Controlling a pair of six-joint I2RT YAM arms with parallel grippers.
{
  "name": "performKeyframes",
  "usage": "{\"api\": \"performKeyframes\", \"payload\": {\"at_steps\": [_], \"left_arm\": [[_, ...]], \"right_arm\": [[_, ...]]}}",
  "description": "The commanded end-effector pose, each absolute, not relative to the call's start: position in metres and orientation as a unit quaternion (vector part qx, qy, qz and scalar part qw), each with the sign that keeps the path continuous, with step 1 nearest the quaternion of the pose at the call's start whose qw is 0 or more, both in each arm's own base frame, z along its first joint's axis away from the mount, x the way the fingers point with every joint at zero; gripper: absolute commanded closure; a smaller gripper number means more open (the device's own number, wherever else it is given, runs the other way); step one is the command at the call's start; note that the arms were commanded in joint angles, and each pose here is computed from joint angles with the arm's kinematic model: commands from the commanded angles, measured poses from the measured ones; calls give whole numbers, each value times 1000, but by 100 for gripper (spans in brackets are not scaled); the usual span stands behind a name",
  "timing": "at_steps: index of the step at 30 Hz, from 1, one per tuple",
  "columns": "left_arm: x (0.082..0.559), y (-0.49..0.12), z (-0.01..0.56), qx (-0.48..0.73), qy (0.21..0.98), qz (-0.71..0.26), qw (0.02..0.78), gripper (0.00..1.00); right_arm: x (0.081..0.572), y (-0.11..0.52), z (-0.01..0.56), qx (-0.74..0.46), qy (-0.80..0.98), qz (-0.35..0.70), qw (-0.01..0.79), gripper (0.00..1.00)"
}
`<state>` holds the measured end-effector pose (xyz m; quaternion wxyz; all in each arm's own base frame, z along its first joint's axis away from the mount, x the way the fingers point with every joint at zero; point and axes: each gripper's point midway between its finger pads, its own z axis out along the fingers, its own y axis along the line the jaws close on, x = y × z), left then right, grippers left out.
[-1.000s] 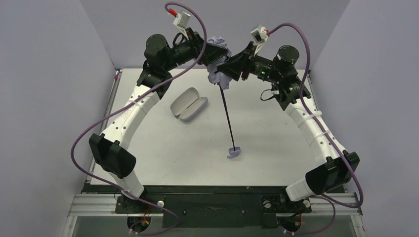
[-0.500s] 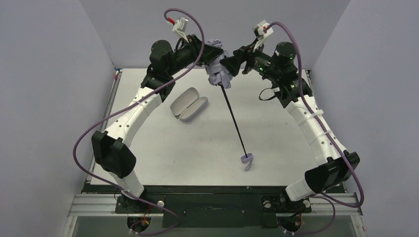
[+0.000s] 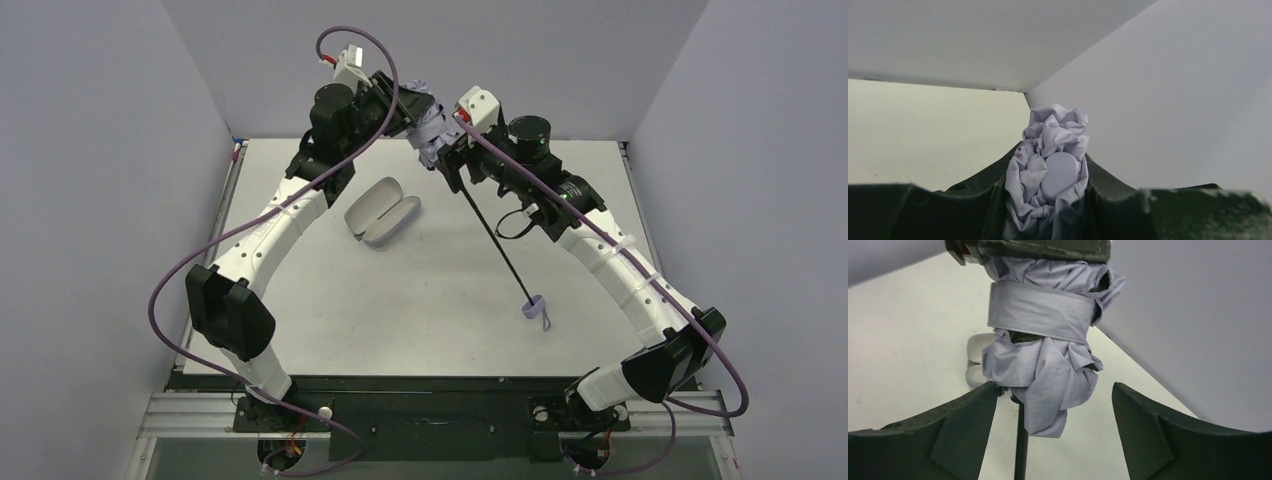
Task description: Open the umbrella
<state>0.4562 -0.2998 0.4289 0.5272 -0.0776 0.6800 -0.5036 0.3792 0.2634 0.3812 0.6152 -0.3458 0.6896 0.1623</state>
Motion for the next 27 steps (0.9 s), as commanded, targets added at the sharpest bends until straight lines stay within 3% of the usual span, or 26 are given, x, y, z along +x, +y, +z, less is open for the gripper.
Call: {"api": "performKeyframes", "payload": {"at_steps": [1, 10, 20, 27], "left_arm": [[437, -286, 499, -124, 618, -555, 543, 100], [436, -292, 484, -174, 633, -578, 485, 100], [437, -290, 482, -179, 633, -576, 485, 100], [441, -291, 477, -200, 636, -585, 462, 100]], "right_arm": [[395, 247, 388, -332, 683, 75, 646, 19], [405, 265, 383, -370, 651, 55, 660, 20], [387, 282, 350, -455, 652, 92, 599, 16], [403, 273, 346, -438, 660, 35, 609, 19]]}}
